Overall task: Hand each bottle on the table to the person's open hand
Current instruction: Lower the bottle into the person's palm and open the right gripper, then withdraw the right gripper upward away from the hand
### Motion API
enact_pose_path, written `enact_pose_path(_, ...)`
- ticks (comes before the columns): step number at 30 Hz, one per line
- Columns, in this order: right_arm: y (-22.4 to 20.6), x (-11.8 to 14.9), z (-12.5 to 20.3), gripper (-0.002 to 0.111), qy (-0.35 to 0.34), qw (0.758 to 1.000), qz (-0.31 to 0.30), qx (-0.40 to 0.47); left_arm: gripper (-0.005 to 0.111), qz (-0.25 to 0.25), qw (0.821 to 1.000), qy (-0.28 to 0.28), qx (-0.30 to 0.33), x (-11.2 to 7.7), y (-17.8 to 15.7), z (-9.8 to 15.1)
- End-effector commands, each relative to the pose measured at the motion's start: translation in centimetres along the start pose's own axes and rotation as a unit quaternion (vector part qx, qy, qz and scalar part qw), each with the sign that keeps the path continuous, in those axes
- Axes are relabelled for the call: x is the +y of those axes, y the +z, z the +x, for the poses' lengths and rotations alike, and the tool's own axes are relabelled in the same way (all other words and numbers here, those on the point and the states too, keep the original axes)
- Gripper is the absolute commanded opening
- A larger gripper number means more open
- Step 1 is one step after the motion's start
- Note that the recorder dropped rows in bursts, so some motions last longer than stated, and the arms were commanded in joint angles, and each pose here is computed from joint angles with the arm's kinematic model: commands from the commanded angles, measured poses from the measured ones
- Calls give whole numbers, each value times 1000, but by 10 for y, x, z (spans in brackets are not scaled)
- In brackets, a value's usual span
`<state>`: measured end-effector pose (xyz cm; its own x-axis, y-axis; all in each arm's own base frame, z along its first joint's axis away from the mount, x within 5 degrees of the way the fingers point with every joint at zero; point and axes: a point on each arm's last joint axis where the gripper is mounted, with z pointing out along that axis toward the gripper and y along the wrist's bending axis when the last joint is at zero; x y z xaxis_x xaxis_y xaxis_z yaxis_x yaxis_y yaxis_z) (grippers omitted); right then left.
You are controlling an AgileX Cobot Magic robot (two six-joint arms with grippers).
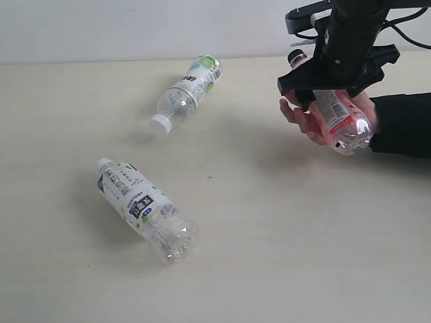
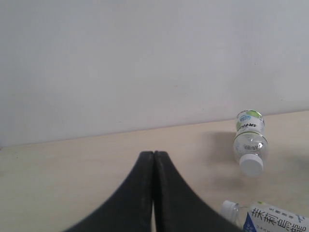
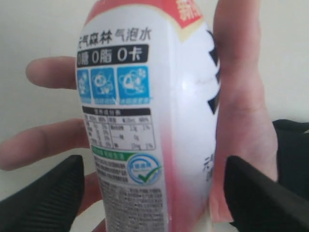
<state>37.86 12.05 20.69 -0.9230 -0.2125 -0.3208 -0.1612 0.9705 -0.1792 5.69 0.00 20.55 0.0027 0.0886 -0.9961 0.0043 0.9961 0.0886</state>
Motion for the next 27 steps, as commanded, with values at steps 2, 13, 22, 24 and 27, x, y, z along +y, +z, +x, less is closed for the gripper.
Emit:
enact_pose_path(2, 0, -4, -2, 89, -10, 1000, 7, -2, 0, -1, 1000, 1, -5, 0, 0, -1)
enact_pose_path(13, -34, -15, -13, 91, -27, 999, 33, -10, 0, -1, 1000, 1, -5, 0, 0, -1)
enact_pose_path(22, -109, -26, 6, 12, -55, 996, -19, -69, 0, -1, 1000, 1, -5, 0, 0, -1)
enact_pose_path(24, -122, -28, 22, 2, -68, 994, -33, -83, 0, -1, 1000, 1, -5, 0, 0, -1)
enact_pose_path(27, -139, -33, 51, 1, -81, 990, -49, -103, 0, -1, 1000, 1, -5, 0, 0, -1)
